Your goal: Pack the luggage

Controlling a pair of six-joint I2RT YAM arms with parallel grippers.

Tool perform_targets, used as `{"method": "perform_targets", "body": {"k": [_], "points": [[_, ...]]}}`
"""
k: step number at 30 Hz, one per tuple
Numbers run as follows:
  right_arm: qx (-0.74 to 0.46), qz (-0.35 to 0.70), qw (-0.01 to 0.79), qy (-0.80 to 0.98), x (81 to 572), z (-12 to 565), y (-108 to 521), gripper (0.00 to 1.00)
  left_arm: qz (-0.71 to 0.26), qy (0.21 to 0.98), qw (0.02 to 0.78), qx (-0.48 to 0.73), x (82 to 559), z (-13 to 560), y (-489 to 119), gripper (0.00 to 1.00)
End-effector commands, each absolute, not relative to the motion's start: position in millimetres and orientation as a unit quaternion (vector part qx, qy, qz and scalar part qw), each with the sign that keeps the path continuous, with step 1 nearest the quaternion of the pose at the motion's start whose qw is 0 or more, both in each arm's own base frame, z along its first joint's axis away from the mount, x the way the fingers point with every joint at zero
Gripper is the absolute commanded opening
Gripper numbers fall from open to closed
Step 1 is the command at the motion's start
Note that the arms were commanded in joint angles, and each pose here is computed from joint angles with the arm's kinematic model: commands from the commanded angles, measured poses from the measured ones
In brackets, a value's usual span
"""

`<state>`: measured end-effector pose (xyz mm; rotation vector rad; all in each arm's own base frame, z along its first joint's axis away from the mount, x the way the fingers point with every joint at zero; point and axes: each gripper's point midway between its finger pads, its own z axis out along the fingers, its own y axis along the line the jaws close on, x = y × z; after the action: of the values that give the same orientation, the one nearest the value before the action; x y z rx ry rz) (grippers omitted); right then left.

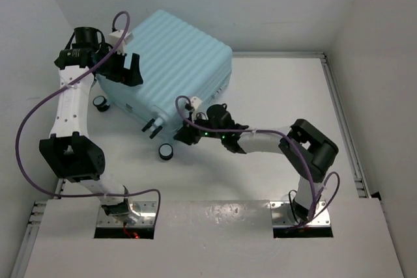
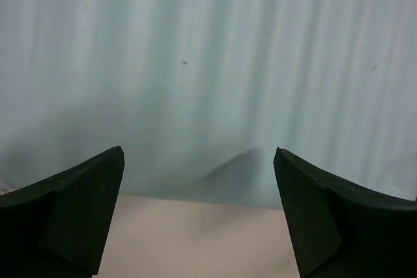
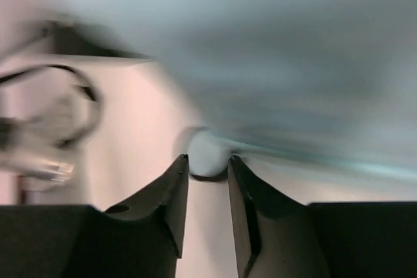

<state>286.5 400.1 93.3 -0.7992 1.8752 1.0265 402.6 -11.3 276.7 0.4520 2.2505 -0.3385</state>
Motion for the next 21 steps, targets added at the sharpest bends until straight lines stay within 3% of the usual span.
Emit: {"method": "perform_targets", "body": {"k": [1,9,11,16,21], "points": [[-0.348,0.489,0.536,0.593,274.6,221.1,437.3,0.32,-0.137,0.883,0.385,0.232,370.5,293.5,-16.8,1.00],[-0.261,0.320,0.562,0.717,324.0,193.3,351.8,0.65,-0.080,0.864,0.389,0.310,319.5,310.8,14.0,1.00],[-0.251,0.275,0.538,0.756,331.6,171.5,331.6,0.68,-0.070,0.859,0.370,0.347,303.3,297.9,-0.2,0.94],[-0.180,0.203,0.522,0.808,373.9,151.9,281.8,0.59,-0.098,0.854,0.348,0.374,274.0,281.3,-38.2,0.91],[-0.059,0.195,0.526,0.826,438.8,147.7,216.9,0.51,-0.097,0.864,0.383,0.311,292.3,286.6,-32.0,0.91]]}}
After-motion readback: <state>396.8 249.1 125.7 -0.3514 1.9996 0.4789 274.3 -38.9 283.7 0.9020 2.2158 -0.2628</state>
